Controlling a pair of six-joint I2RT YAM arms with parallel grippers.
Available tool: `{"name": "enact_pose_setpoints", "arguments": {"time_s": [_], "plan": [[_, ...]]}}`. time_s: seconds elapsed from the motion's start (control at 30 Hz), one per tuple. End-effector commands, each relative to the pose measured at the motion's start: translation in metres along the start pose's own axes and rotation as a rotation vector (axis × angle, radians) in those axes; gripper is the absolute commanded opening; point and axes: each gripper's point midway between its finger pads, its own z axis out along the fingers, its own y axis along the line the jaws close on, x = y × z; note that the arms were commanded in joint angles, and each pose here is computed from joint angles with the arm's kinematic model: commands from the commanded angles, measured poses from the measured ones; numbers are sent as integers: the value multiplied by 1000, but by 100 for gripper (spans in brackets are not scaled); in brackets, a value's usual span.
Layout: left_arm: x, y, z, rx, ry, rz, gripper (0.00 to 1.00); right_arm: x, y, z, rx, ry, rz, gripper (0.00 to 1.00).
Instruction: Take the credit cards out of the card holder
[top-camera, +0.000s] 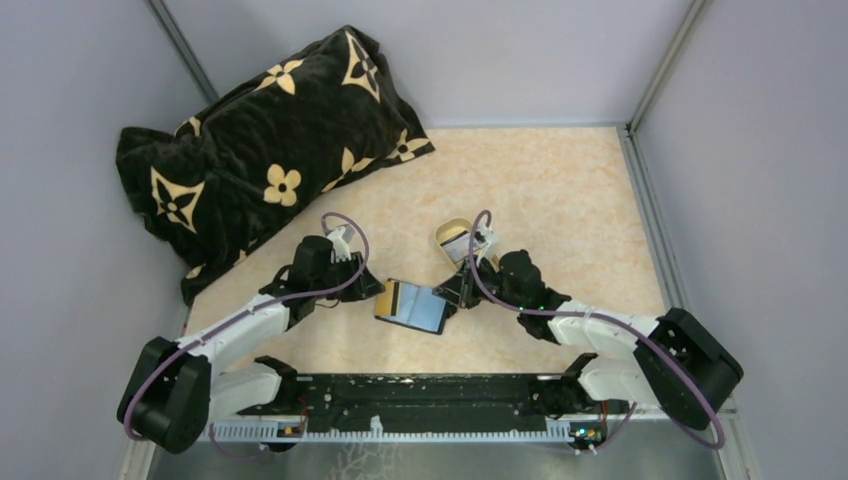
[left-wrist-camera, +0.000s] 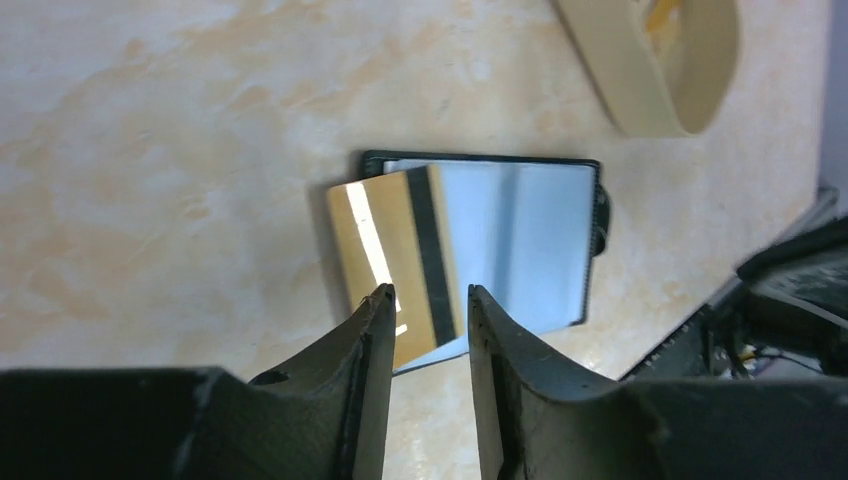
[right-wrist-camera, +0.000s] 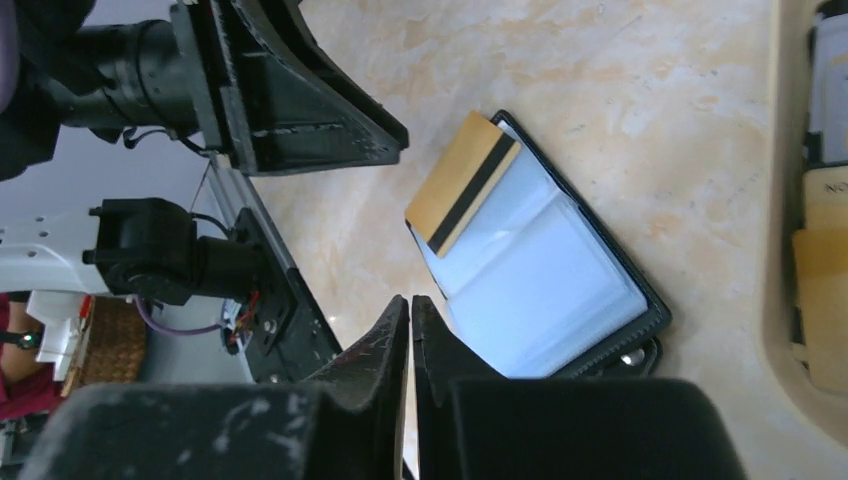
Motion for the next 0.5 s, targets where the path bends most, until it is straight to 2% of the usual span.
{"name": "enact_pose_setpoints", "arguments": {"time_s": [0.0,0.07,0.13,0.27,0.47], "plan": [[-4,35,-3,-187,-45,-26,40,-19,26,27,-39,7,-93,0],[-5,44,-7,-236,-72,-50,40,-14,29,44,-42,39,-107,0],[-5,50,-9,-266,-90,-59,50,-9,30,59,-53,60,-98,0],[1,44,-6,-203,-70,-56,65,6,26,83,-84,101,-56,0],[16,34,4,-81,-31,-67,68,41,10,104,-109,171,20,0]]}}
